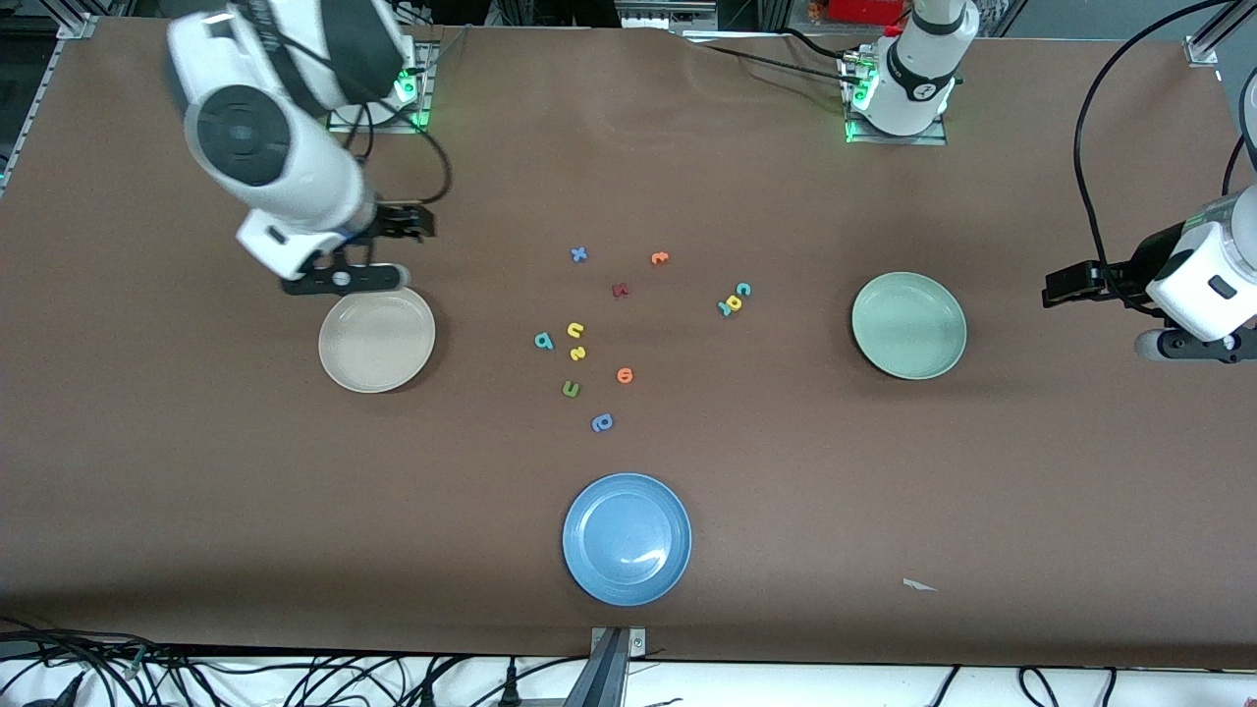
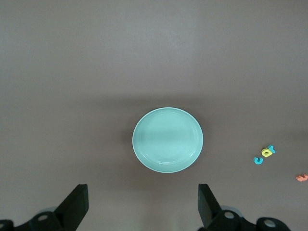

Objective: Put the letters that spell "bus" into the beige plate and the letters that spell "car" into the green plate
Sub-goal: 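Reach the right gripper to the yellow u while the left gripper reaches the letters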

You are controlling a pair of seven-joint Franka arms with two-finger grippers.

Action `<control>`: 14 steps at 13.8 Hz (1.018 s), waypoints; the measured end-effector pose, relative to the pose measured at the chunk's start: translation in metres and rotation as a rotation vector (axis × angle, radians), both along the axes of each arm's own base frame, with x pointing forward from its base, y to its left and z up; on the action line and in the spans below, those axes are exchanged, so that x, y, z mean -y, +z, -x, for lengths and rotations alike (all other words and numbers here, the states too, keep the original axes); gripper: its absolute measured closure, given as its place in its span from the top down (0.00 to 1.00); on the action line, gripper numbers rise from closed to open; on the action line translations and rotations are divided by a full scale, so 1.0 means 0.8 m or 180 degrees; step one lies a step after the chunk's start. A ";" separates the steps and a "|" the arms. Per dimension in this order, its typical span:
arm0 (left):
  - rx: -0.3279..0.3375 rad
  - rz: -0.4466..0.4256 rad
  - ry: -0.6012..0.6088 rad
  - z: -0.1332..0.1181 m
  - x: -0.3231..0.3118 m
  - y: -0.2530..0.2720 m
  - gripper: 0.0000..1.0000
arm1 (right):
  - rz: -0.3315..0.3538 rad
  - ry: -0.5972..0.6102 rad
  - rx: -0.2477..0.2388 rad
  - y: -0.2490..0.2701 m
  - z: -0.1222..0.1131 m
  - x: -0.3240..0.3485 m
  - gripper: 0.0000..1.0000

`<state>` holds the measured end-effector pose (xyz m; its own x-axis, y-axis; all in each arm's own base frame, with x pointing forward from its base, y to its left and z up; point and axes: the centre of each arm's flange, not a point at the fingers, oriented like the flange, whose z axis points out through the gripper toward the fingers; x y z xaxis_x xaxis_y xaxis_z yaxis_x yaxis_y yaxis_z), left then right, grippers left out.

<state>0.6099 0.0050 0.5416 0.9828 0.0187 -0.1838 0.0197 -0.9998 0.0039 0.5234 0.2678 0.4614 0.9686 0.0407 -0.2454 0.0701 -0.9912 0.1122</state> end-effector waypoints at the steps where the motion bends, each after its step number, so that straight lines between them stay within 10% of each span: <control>1: -0.0034 0.0002 -0.0001 -0.001 0.000 -0.007 1.00 | 0.0033 -0.0081 0.0049 -0.015 0.003 -0.024 1.00; 9: -0.0241 0.0135 0.0455 -0.024 0.097 -0.145 1.00 | 0.0169 -0.0809 0.0398 -0.137 0.021 -0.150 1.00; 14: -0.0168 0.0060 0.0812 0.018 0.225 -0.249 1.00 | 0.0111 -0.1144 0.0528 -0.191 0.042 -0.199 0.97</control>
<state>0.5954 -0.1750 0.3425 0.9358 0.2606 -0.2373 0.2717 -0.9623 0.0147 0.4899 0.4269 0.3089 0.9461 -0.3138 -0.0797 -0.3027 -0.9446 0.1268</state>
